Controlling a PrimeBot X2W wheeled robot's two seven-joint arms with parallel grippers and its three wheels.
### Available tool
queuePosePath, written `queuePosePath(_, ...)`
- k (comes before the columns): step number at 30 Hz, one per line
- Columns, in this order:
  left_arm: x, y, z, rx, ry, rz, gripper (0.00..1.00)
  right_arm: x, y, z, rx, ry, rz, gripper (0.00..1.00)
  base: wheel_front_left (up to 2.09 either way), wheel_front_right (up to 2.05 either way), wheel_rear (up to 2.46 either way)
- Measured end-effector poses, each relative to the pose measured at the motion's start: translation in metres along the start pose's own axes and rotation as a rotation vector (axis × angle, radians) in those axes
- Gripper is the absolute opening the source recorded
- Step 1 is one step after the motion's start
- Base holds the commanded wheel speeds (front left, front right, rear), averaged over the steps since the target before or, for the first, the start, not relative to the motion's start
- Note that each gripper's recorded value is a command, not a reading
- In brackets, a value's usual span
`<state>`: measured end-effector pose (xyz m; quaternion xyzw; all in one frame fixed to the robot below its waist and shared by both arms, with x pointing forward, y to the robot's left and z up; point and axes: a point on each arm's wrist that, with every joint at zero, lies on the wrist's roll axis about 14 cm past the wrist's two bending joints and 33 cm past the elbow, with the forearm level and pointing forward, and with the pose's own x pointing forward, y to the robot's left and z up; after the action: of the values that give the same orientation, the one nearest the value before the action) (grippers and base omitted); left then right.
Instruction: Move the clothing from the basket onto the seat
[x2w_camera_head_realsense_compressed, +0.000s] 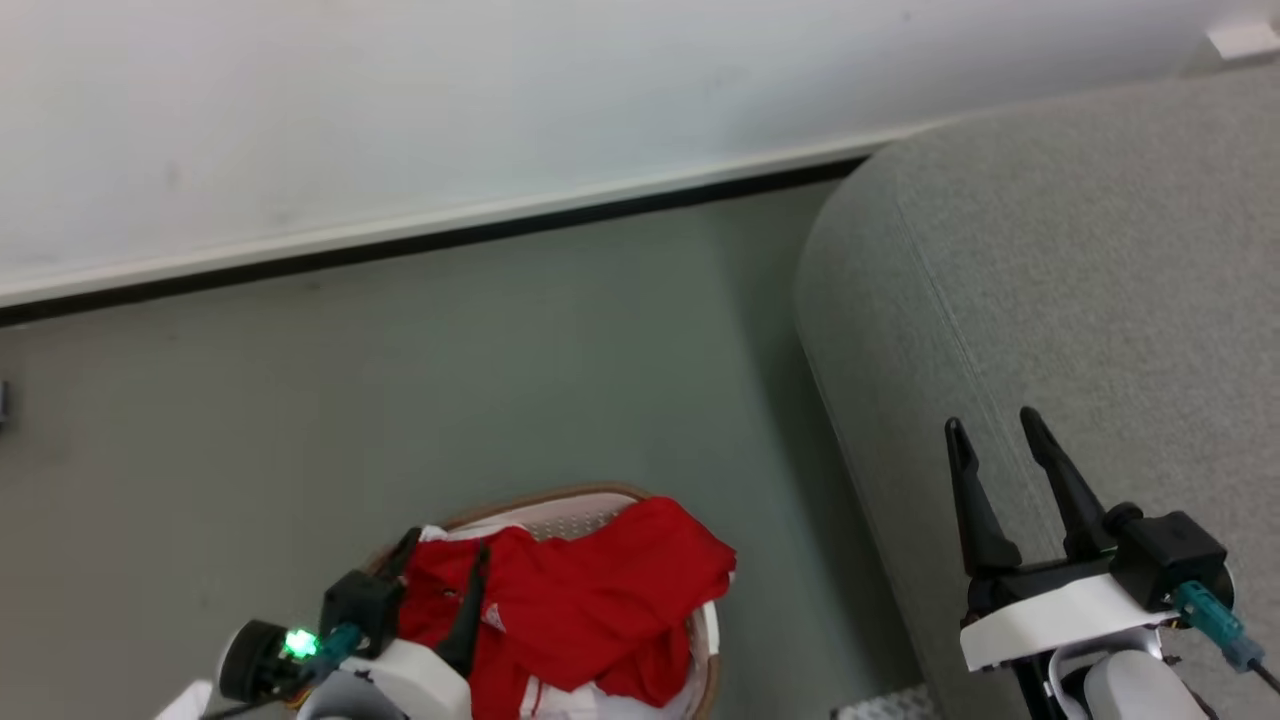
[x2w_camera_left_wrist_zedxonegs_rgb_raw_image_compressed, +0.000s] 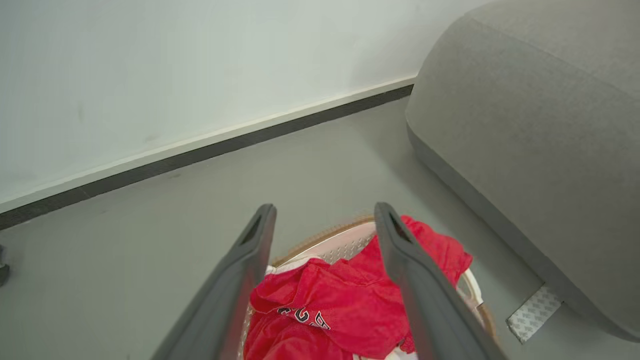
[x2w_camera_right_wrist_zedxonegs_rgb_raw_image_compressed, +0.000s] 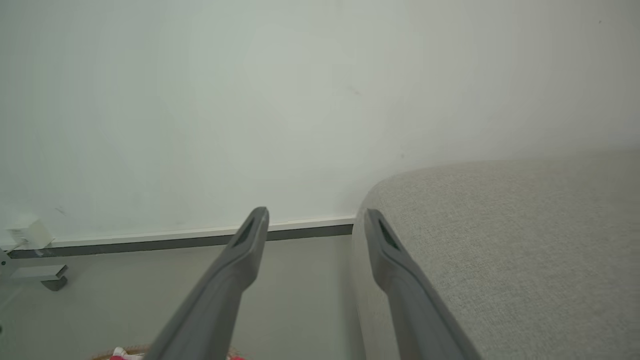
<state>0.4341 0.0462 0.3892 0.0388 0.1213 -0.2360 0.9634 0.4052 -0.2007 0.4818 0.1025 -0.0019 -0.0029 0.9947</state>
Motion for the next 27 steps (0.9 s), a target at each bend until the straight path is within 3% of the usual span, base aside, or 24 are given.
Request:
queuePosePath(13, 0.037, -0.022, -0.127, 0.210, 0.409, -0.283, 1.00, 0.019, -0.036, -0.024, 0.003, 0.058, -0.095, 1.00, 0.00, 0.00, 0.00)
queuePosePath(27, 0.022, -0.039, -0.257, 0.502, 0.818, -0.621, 1.00, 0.034, -0.071, -0.072, 0.012, 0.172, -0.182, 1.00, 0.00, 0.00, 0.00)
